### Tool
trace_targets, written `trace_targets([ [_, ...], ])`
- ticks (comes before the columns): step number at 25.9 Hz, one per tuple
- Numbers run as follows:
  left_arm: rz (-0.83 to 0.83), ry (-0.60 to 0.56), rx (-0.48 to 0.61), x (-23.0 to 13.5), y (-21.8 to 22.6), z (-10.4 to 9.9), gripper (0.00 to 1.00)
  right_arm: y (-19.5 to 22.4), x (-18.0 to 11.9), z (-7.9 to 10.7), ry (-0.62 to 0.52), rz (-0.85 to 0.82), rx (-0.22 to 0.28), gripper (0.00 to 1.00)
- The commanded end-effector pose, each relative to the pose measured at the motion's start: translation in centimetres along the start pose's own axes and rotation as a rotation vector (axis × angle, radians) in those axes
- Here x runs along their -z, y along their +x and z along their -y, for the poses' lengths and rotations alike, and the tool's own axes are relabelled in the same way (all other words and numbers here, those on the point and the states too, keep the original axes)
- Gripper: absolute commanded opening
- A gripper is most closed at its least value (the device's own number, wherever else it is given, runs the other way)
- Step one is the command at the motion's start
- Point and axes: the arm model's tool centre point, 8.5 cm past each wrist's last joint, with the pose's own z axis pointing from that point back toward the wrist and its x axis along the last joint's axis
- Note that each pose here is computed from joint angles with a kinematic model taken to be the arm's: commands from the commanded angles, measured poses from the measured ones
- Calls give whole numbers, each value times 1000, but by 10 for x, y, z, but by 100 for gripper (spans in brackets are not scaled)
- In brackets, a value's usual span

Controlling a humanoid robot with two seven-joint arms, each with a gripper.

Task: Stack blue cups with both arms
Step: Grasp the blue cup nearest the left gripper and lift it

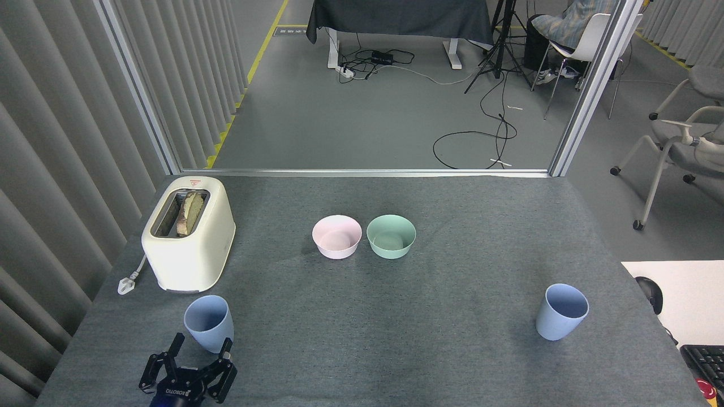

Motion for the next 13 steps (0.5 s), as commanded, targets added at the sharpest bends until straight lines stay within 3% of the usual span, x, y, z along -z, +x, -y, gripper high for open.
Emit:
trace_targets([
  [1, 11, -10, -3, 14, 3, 2, 100, 0, -1, 0, -1, -2, -1, 100],
  [9, 16, -41, 9, 37, 10, 8, 99, -3, -1, 0, -2, -9, -5, 100],
  [10, 21, -39, 15, 38, 12, 9, 87, -6, -1, 1, -3, -14, -8, 100],
  [11, 27, -42, 22, 38, 14, 9, 61, -7, -2, 1, -2, -18, -10, 100],
  [12, 32, -46, 27, 38, 15, 10, 43, -7, -1, 1, -3, -18, -10, 100],
  [13, 36, -49, 28, 38, 16, 11, 37, -8, -1, 1, -3, -17, -11, 100],
])
